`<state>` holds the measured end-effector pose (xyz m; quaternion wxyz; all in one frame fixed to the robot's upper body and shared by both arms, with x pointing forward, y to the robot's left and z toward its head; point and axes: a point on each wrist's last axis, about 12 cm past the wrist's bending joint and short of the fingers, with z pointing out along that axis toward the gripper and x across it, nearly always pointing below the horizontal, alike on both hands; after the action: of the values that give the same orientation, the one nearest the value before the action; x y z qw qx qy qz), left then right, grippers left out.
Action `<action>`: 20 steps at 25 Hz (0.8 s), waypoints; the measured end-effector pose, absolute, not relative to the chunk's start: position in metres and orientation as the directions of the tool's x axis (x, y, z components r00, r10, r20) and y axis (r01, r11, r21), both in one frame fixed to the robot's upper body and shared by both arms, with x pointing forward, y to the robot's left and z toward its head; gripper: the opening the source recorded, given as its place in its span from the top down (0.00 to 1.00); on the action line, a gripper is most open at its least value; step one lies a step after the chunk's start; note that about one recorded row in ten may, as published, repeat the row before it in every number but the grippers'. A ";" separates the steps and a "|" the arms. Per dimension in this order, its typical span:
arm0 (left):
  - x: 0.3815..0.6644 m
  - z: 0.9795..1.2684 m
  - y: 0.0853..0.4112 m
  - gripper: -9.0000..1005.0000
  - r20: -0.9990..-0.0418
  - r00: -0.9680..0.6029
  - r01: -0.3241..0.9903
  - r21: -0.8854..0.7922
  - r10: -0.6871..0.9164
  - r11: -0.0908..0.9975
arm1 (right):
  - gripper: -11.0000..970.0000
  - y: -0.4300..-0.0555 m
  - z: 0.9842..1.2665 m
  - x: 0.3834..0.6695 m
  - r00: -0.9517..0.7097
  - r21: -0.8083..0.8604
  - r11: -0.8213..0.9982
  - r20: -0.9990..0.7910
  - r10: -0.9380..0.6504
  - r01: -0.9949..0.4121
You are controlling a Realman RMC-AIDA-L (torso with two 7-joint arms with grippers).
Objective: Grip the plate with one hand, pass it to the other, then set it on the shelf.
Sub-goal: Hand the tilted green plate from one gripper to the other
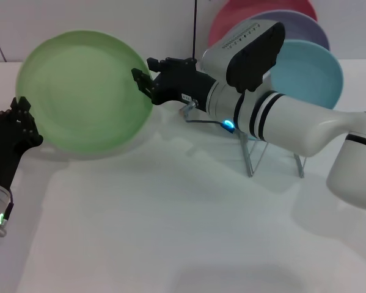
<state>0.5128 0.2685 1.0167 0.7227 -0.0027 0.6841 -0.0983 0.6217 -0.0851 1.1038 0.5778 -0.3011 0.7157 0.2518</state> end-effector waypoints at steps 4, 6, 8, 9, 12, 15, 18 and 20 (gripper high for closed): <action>0.513 1.016 0.269 0.96 -0.988 0.041 0.135 -0.140 -0.147 0.981 | 0.64 -0.085 1.104 0.622 -0.156 0.019 0.695 -0.979 -0.134 -0.719; 0.513 1.016 0.269 0.96 -0.989 0.041 0.135 -0.138 -0.145 0.981 | 0.65 -0.085 1.104 0.622 -0.156 0.019 0.695 -0.979 -0.134 -0.719; 0.514 1.017 0.269 0.96 -0.989 0.042 0.135 -0.138 -0.144 0.981 | 0.66 -0.085 1.103 0.622 -0.156 0.019 0.695 -0.978 -0.134 -0.719; 0.514 1.017 0.269 0.96 -0.989 0.042 0.135 -0.137 -0.144 0.981 | 0.67 -0.085 1.103 0.622 -0.157 0.020 0.695 -0.978 -0.134 -0.718; 0.514 1.017 0.269 0.96 -0.989 0.043 0.135 -0.136 -0.143 0.982 | 0.70 -0.086 1.103 0.622 -0.158 0.021 0.696 -0.978 -0.133 -0.718; 0.514 1.017 0.270 0.96 -0.989 0.043 0.135 -0.135 -0.142 0.982 | 0.73 -0.086 1.103 0.622 -0.159 0.022 0.696 -0.978 -0.133 -0.718; 0.514 1.017 0.270 0.96 -0.989 0.043 0.134 -0.135 -0.142 0.982 | 0.76 -0.085 1.103 0.622 -0.159 0.021 0.696 -0.978 -0.134 -0.718; 0.514 1.017 0.270 0.96 -0.989 0.043 0.134 -0.135 -0.141 0.982 | 0.78 -0.085 1.103 0.622 -0.159 0.021 0.696 -0.978 -0.134 -0.718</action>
<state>0.5145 0.2696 1.0169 0.7222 -0.0026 0.6851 -0.0954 0.6218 -0.0852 1.1032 0.5766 -0.2969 0.7179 0.2531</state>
